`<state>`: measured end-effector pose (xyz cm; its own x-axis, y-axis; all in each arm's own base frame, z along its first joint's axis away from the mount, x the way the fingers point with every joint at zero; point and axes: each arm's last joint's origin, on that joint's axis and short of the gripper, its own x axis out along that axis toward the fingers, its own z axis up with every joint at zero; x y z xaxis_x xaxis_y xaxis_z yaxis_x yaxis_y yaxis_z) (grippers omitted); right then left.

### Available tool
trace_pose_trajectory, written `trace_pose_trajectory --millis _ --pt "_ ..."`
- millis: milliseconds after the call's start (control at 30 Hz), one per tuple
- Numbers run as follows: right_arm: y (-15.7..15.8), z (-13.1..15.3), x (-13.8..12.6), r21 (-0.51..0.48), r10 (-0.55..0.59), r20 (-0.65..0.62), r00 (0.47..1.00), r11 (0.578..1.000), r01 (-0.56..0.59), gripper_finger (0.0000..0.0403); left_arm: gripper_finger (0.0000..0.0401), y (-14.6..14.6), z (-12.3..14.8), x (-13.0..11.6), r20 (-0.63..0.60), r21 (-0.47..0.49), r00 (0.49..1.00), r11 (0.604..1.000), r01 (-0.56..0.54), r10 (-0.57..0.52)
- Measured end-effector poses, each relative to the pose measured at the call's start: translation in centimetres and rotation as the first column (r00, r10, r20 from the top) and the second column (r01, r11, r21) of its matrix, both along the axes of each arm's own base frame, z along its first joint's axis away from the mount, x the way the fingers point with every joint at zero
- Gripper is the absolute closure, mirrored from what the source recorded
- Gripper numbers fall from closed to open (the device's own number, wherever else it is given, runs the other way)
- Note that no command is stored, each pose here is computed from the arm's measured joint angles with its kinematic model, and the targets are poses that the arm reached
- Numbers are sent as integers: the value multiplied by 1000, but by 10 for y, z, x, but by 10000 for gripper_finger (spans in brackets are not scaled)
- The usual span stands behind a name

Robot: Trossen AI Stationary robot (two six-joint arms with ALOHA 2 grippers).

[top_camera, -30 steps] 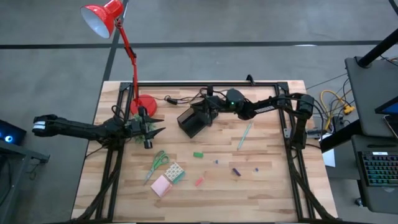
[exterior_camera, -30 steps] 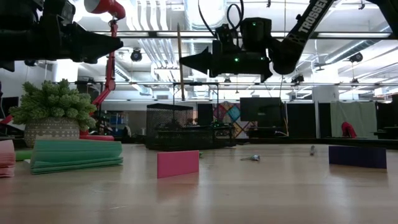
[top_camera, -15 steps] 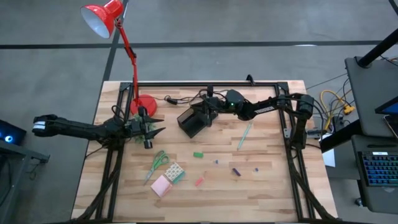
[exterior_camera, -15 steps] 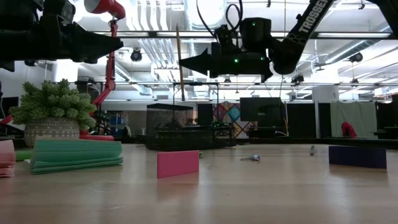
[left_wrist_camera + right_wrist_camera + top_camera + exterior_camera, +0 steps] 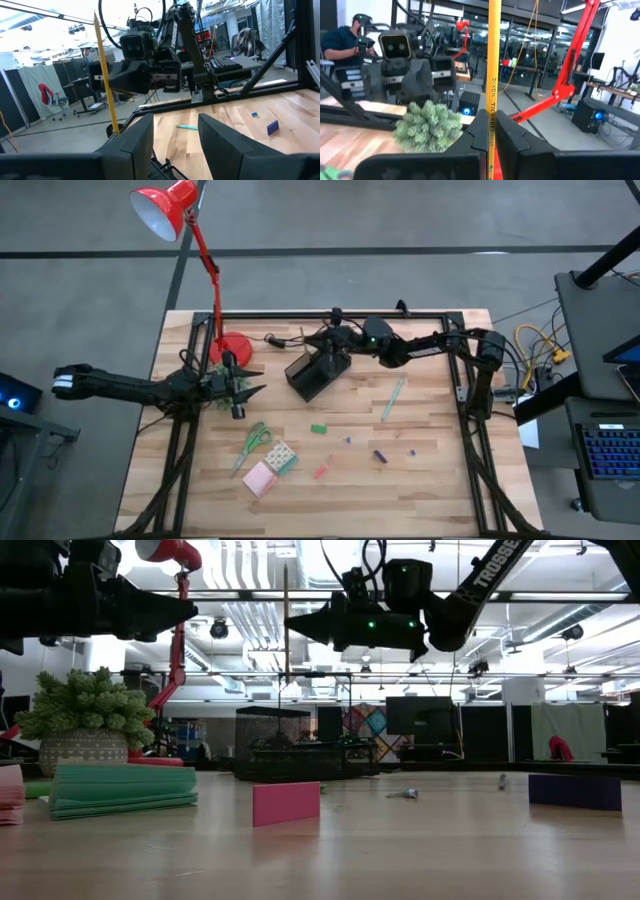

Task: Pick and place office supplies into organizer
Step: Put the yellow pencil into the black desk organizer

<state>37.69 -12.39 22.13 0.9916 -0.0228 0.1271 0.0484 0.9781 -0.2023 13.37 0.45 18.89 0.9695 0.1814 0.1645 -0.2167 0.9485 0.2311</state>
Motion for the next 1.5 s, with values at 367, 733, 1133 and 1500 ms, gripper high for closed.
trace_pose_trajectory --millis 367,733,1133,1500 --pt "-8 -18 13 80 40 132 990 995 -51 394 259 0 0 0 0 0 1000 1000 0 0" --pt "-11 -42 15 152 37 25 999 988 -40 394 259 0 0 0 0 0 1000 1000 0 0" --pt "-8 -54 7 141 36 -22 999 990 -33 394 259 0 0 0 0 -1 1000 1000 0 0" --pt "-8 -78 8 149 36 -82 996 989 -23 394 259 0 0 0 -1 -1 1000 1000 1 -1"
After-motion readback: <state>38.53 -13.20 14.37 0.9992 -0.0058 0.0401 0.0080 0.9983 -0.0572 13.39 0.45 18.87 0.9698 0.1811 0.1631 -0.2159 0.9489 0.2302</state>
